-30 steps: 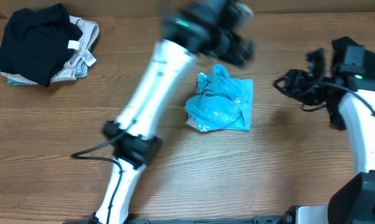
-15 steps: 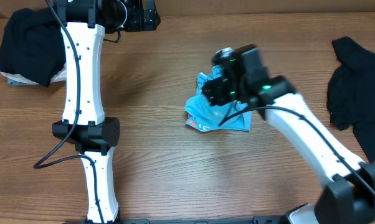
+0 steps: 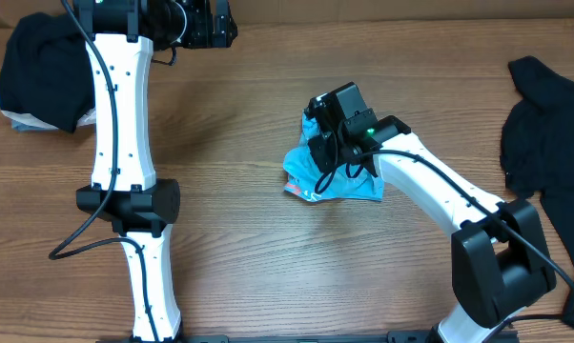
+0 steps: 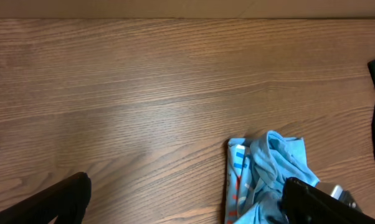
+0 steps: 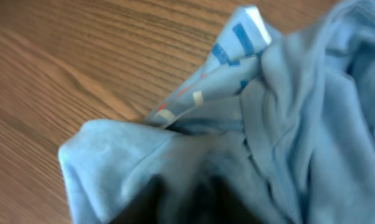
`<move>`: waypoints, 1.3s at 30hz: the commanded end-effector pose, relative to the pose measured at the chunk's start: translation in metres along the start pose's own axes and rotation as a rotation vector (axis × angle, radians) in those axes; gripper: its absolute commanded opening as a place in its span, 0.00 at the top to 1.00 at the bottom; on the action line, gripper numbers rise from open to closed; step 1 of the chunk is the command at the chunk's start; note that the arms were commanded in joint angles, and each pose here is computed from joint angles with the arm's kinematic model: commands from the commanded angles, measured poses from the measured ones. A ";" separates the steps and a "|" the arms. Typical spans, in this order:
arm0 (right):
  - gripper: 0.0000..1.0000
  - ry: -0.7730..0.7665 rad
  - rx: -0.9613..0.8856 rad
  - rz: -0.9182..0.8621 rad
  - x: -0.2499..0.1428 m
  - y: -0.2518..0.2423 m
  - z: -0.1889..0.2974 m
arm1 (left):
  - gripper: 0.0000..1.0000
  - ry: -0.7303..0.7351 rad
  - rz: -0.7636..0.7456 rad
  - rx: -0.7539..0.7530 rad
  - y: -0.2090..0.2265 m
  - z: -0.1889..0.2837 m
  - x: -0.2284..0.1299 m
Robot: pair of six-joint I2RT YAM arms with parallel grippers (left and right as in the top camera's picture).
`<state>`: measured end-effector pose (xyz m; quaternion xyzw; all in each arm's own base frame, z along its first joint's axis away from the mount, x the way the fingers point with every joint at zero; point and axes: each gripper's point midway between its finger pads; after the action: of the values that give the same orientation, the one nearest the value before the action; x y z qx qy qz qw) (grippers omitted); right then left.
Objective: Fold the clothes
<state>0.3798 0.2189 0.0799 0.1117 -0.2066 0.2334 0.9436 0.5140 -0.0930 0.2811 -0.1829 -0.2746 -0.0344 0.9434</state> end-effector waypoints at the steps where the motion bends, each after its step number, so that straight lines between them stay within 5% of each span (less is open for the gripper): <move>1: 0.90 0.001 0.024 -0.019 0.002 0.003 0.009 | 0.00 -0.008 -0.015 0.004 0.000 0.007 0.000; 8: 0.96 0.158 -0.024 -0.312 -0.045 -0.019 0.066 | 0.00 0.020 -0.010 0.007 0.001 0.007 -0.007; 15: 0.96 0.382 -0.064 -0.423 -0.109 -0.034 0.079 | 0.00 0.025 -0.013 0.005 -0.002 0.006 -0.008; 18: 0.82 0.414 -0.068 -0.434 -0.121 -0.035 0.075 | 0.00 0.025 -0.019 0.004 -0.002 0.006 -0.008; 26: 0.40 0.073 -0.046 -0.309 -0.016 -0.046 0.098 | 0.00 0.024 -0.040 0.005 -0.002 0.006 -0.008; 31: 0.34 -0.133 -0.044 -0.240 0.040 -0.053 0.093 | 0.00 0.023 -0.040 0.005 -0.002 0.006 -0.007; 39: 0.34 -0.072 -0.032 -0.178 0.042 -0.055 0.014 | 0.00 0.022 -0.040 0.004 -0.002 0.006 -0.007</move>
<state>0.4300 0.1737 0.1342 0.1297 -0.2531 0.1206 0.9511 0.5053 -0.0925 0.2755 -0.1786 -0.2562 -0.0437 0.9490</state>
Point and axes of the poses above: each gripper's point midway between its finger pads, its own z axis back along the fingers, its own y axis along the line the jaws close on, x = y × z
